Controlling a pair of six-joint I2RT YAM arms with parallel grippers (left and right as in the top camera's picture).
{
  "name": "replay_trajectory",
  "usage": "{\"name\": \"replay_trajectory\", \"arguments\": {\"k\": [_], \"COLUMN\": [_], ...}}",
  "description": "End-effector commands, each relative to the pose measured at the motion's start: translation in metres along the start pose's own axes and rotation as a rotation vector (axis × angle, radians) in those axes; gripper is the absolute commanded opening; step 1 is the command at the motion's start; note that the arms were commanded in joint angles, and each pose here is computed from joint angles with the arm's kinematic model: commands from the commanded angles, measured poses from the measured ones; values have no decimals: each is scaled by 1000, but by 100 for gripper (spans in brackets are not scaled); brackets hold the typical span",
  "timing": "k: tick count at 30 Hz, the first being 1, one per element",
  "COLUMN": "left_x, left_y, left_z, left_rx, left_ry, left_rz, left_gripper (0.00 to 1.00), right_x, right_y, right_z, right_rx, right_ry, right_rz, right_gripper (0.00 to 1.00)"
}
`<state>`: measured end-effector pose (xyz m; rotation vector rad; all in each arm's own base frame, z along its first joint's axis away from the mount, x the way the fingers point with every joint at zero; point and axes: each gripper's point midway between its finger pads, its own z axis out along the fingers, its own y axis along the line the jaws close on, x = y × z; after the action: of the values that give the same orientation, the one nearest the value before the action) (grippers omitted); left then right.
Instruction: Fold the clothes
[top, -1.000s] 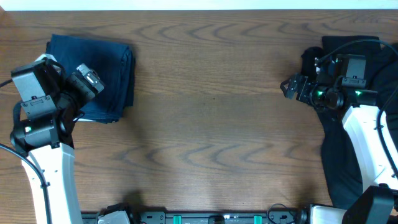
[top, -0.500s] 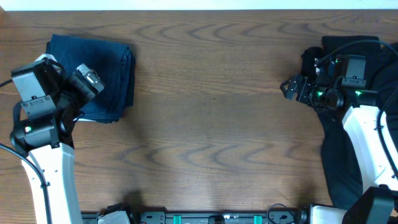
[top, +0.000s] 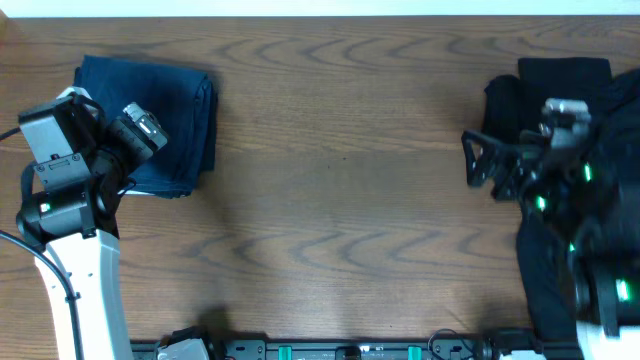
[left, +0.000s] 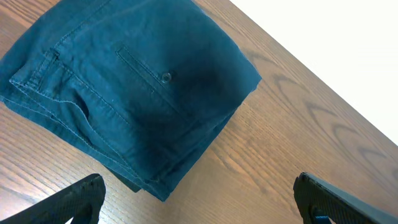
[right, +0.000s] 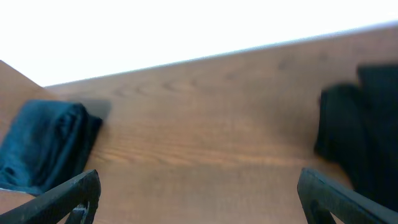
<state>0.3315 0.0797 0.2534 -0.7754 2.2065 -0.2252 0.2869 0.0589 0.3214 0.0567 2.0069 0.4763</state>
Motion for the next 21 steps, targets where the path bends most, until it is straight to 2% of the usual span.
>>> {"name": "replay_trajectory", "arguments": {"k": [1, 6, 10, 14, 21], "left_x": [-6, -6, -6, -6, -6], "left_y": [-3, -3, -3, -3, -3], "left_z": [-2, -2, -2, -2, -2], "left_rx": [3, 3, 3, 3, 4], "left_ry": [-12, -12, -12, -12, -12], "left_rz": [11, 11, 11, 11, 11], "left_gripper": [98, 98, 98, 98, 98], "right_x": [-16, -16, 1, 18, 56], "right_y": [12, 32, 26, 12, -15], "right_z": [-39, -100, -123, -123, -86], "right_rx": [38, -43, -49, -19, 8], "right_ry": [-140, -310, -384, -440, -451], "right_rz": [-60, -98, -103, -98, -80], "right_gripper": [99, 99, 99, 99, 99]}}
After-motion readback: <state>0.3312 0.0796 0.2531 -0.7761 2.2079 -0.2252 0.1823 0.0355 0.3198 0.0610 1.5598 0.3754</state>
